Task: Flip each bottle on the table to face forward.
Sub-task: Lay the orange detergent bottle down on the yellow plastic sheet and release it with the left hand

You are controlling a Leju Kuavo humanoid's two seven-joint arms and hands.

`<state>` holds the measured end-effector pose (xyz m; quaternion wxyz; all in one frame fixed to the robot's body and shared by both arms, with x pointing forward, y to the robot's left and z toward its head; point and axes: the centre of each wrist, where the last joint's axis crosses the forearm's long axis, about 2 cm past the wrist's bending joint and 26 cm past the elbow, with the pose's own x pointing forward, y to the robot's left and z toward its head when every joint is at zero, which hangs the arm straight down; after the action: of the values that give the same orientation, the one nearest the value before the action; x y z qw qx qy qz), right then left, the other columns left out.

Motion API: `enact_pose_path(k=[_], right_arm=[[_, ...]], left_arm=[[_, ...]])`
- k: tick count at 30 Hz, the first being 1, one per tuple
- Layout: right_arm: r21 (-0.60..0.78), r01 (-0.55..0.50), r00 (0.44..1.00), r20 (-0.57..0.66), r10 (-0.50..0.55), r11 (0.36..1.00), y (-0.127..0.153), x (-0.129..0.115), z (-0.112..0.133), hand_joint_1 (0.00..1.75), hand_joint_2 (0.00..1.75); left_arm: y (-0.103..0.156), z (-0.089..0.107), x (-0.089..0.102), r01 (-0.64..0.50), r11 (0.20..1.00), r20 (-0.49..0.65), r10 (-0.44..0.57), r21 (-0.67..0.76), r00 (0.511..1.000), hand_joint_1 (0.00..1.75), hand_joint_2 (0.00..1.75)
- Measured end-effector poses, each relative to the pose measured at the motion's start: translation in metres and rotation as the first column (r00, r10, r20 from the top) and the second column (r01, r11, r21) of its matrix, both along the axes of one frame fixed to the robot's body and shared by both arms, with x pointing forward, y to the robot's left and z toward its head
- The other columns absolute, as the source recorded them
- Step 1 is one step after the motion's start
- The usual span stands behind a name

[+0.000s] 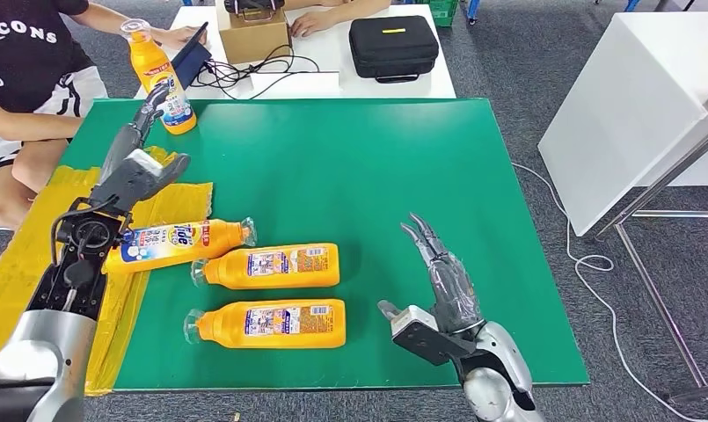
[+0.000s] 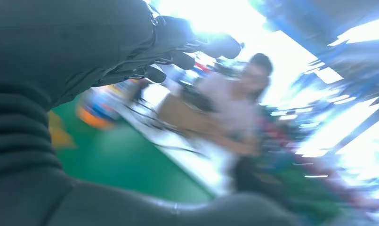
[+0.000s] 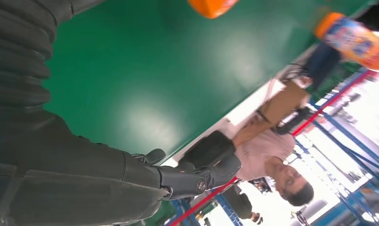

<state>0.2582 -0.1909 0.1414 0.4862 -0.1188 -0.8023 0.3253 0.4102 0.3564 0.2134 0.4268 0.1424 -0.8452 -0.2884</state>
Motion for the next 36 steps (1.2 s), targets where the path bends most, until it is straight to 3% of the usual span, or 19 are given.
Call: enact_pose_path(k=[3, 7, 12, 15, 20, 36], right_arm=[[-0.120, -0.010, 1.000, 0.008, 0.011, 0.993, 0.007, 0.008, 0.002, 0.00, 1.75], [-0.274, -0.127, 0.991, 0.007, 0.135, 0.953, 0.027, 0.040, 0.007, 0.00, 1.75], [-0.359, -0.260, 0.963, -0.034, 0.266, 0.896, 0.069, 0.087, 0.025, 0.00, 1.75], [-0.392, -0.305, 0.951, -0.069, 0.302, 0.868, 0.089, 0.105, 0.036, 0.00, 1.75], [-0.434, -0.331, 0.942, -0.101, 0.319, 0.838, 0.106, 0.119, 0.044, 0.00, 1.75], [-0.480, -0.363, 0.932, -0.181, 0.315, 0.799, 0.131, 0.126, 0.045, 0.00, 1.75]], left_arm=[[-0.014, -0.006, -0.015, 0.137, 0.972, 0.057, -0.129, -0.191, 0.990, 0.00, 1.75], [-0.050, -0.021, -0.042, 0.330, 0.842, 0.145, -0.296, -0.428, 0.944, 0.00, 1.75], [-0.089, -0.022, -0.071, 0.442, 0.693, 0.262, -0.357, -0.569, 0.897, 0.00, 1.75], [-0.097, -0.015, -0.081, 0.494, 0.637, 0.321, -0.376, -0.592, 0.869, 0.00, 1.75], [-0.104, -0.009, -0.091, 0.523, 0.615, 0.359, -0.380, -0.590, 0.852, 0.00, 1.75], [-0.106, -0.010, -0.100, 0.510, 0.617, 0.369, -0.353, -0.599, 0.860, 0.00, 1.75]])
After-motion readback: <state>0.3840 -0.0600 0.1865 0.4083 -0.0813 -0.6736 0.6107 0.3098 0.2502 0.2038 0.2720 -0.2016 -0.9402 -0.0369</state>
